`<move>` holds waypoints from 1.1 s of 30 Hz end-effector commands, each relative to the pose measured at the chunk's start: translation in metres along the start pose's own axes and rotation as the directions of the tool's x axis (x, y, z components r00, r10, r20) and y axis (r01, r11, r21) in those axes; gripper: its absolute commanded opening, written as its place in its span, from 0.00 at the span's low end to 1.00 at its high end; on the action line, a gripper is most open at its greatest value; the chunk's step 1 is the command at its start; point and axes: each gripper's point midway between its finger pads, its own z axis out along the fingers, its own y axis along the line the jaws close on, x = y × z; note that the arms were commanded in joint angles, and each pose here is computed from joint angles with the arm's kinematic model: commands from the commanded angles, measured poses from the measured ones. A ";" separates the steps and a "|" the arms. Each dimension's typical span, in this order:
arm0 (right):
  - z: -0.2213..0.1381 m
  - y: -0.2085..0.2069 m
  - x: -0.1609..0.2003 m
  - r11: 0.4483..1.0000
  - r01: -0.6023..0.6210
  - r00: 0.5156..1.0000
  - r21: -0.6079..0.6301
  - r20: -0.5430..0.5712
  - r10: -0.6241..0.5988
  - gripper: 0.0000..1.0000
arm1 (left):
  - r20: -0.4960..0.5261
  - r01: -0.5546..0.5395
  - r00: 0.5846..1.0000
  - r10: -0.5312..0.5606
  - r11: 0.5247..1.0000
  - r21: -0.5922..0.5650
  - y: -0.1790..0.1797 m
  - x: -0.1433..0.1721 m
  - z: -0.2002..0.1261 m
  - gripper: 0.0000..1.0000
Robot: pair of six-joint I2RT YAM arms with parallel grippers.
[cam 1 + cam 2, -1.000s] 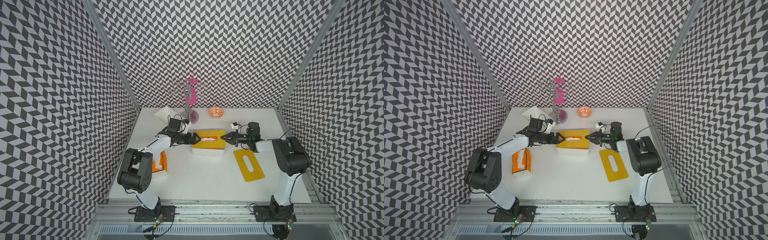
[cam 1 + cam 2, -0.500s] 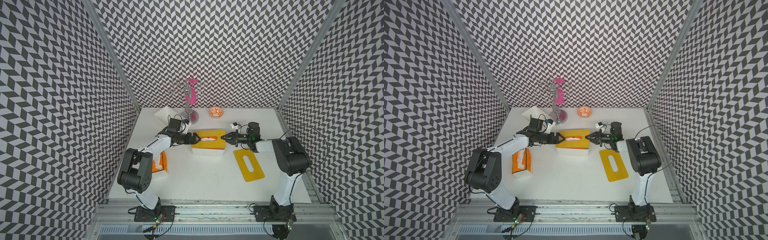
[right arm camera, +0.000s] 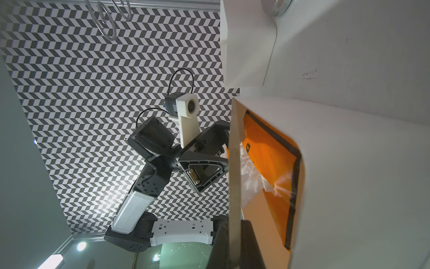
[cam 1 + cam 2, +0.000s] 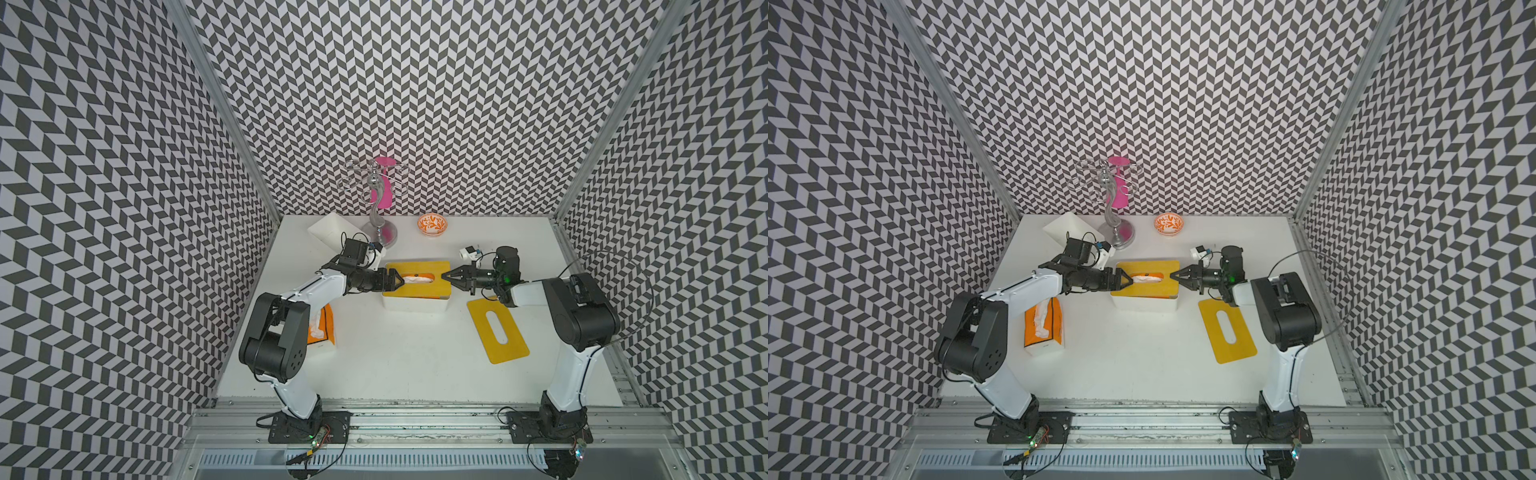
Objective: Put the tissue paper into the tissue box
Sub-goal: Close the box lid on the tissue box.
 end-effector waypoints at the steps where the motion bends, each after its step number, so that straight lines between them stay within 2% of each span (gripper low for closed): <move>1: 0.005 0.002 0.004 0.999 0.044 0.999 -0.022 -0.013 -0.045 0.00 | 0.010 -0.017 1.000 0.016 1.000 0.015 -0.005 -0.005 0.003 0.89; 33: 0.015 -0.010 0.013 1.000 0.025 0.999 -0.014 -0.034 -0.026 0.00 | 0.038 0.036 0.999 -0.034 0.998 -0.044 0.011 -0.010 0.012 0.82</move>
